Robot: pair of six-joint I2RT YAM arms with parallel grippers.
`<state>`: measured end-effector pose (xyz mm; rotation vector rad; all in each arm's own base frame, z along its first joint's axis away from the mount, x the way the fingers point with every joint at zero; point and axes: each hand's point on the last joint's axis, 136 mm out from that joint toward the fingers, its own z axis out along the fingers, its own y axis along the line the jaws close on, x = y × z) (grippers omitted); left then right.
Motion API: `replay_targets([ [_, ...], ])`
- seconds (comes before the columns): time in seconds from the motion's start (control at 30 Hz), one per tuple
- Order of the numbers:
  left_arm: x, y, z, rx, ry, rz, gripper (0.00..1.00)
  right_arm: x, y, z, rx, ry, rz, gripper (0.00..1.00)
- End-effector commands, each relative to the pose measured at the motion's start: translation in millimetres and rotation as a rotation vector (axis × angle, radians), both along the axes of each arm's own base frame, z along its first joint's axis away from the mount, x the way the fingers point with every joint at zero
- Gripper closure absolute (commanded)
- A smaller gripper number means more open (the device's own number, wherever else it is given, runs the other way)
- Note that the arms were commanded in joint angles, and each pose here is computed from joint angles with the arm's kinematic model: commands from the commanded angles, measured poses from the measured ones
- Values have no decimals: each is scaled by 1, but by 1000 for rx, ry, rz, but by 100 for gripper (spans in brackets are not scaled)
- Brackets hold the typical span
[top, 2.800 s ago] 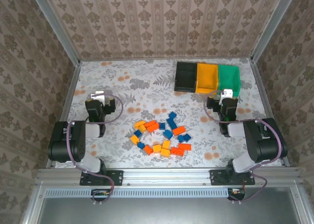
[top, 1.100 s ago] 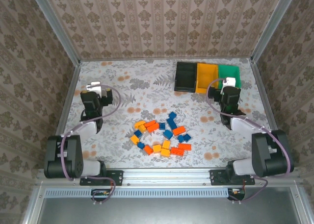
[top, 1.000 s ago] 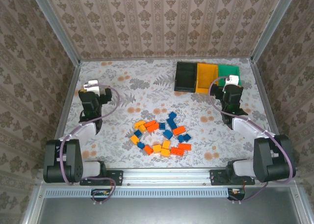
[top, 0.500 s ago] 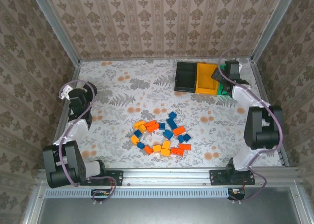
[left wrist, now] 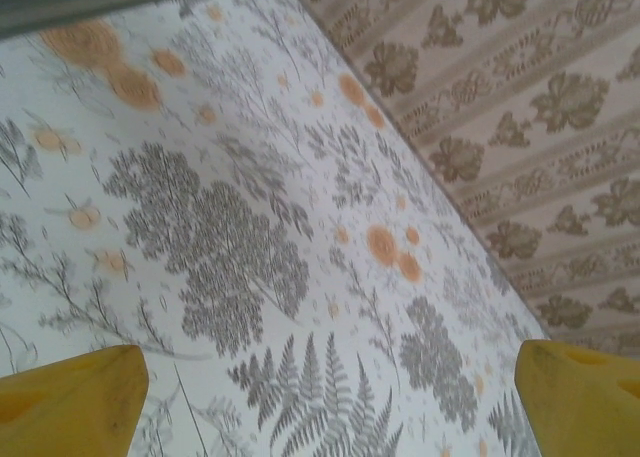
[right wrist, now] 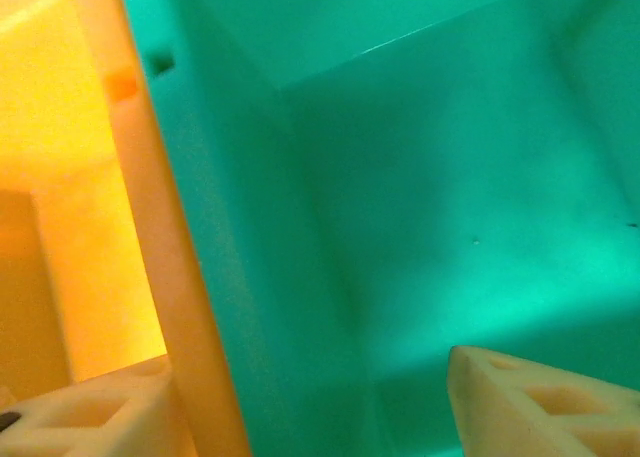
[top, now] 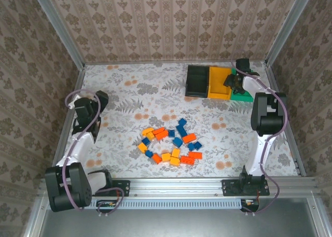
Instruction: Sort the legos into containers by color
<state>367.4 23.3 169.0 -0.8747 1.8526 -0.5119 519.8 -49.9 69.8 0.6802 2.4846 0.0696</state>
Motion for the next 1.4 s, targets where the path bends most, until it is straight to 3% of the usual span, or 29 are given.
replay_targets([
  [0.0,-7,-15,0,2,29,-52,4,-5,6,-13,25,74,33,45],
  [0.23,-16,-39,-5,34,83,-113,4,-12,29,-15,34,75,104,78],
  [0.33,-22,-51,-1,76,87,-142,3,-19,50,-14,33,78,144,98],
  [0.37,-24,-55,0,85,86,-156,3,-23,59,-13,21,82,159,100],
  [0.6,-44,-76,2,117,69,-200,3,-52,145,-11,-12,58,240,100],
  [0.9,-67,-73,4,141,71,-202,2,-69,247,-20,-23,74,386,100],
  [1.37,-87,-66,3,170,79,-207,1,-114,274,-31,-85,134,483,100],
])
